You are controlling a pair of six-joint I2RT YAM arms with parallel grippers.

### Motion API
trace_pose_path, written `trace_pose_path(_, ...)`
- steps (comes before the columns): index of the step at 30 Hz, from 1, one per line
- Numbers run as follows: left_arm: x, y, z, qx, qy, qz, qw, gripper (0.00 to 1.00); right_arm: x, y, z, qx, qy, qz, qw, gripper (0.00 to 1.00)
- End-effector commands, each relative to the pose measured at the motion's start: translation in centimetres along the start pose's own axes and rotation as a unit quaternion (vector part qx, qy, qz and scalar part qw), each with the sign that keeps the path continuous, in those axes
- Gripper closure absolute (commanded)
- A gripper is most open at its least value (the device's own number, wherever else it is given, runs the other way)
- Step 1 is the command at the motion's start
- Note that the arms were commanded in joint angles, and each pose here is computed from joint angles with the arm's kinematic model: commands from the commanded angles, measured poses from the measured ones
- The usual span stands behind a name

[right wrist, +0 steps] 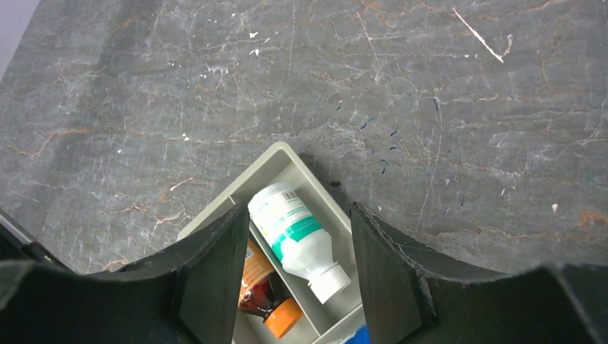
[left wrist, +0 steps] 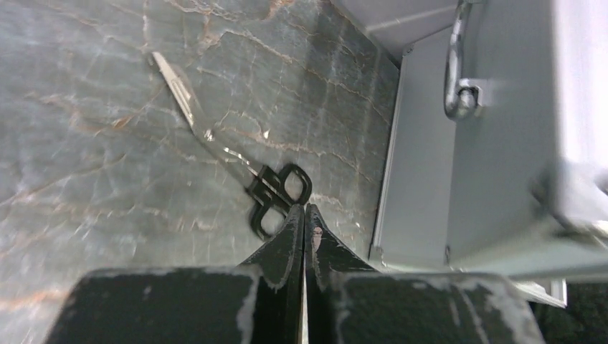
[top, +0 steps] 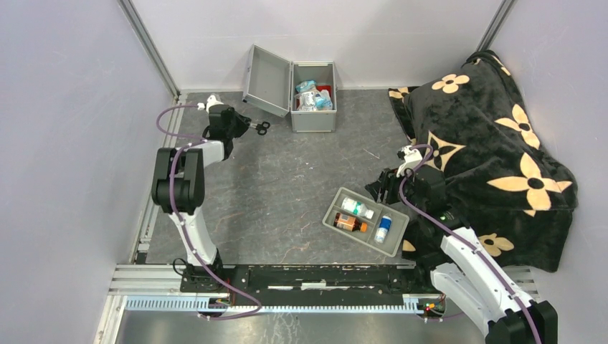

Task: Organize the medicine kit
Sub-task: Move the scissors to the center of the board.

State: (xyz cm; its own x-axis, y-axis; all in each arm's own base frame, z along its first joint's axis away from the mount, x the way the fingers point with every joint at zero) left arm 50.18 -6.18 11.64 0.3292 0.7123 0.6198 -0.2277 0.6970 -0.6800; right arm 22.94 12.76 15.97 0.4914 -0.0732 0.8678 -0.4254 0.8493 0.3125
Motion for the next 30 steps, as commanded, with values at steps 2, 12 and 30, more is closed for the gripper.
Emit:
trace_pose_path(2,1.4,-2.9,-3.8,-0.071,-0.003,0.023,0.997,0.98,-0.3,-0.1,0.4,-0.006,0.000,0.002,1.000,0.40)
trace_pose_path(12,-0.3,-0.2,-8.9,-0.009,0.029,0.040,0.999,0.98,-1.0,-0.5,0.4,-0.016,0.015,0.007,1.000,0.40)
trace_pose_path(30,-1.7,2.8,-9.0,0.064,0.051,0.021,0.996,0.98,-2.9,-1.0,0.0,-0.018,0.039,-0.003,0.999,0.40)
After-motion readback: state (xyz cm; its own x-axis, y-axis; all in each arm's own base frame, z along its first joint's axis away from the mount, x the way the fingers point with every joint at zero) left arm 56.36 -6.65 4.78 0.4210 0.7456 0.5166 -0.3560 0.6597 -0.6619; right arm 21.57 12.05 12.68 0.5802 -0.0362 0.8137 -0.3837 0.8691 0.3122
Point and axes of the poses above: each gripper's point midway between its finger pads, its own z axis back along the fingers, its own y axis along the line the jaws close on, x = y × z, the point moved 3 cm from there along z, back along the fingers, and after that the axes turned 3 degrees about z, right-handed, at the moved point
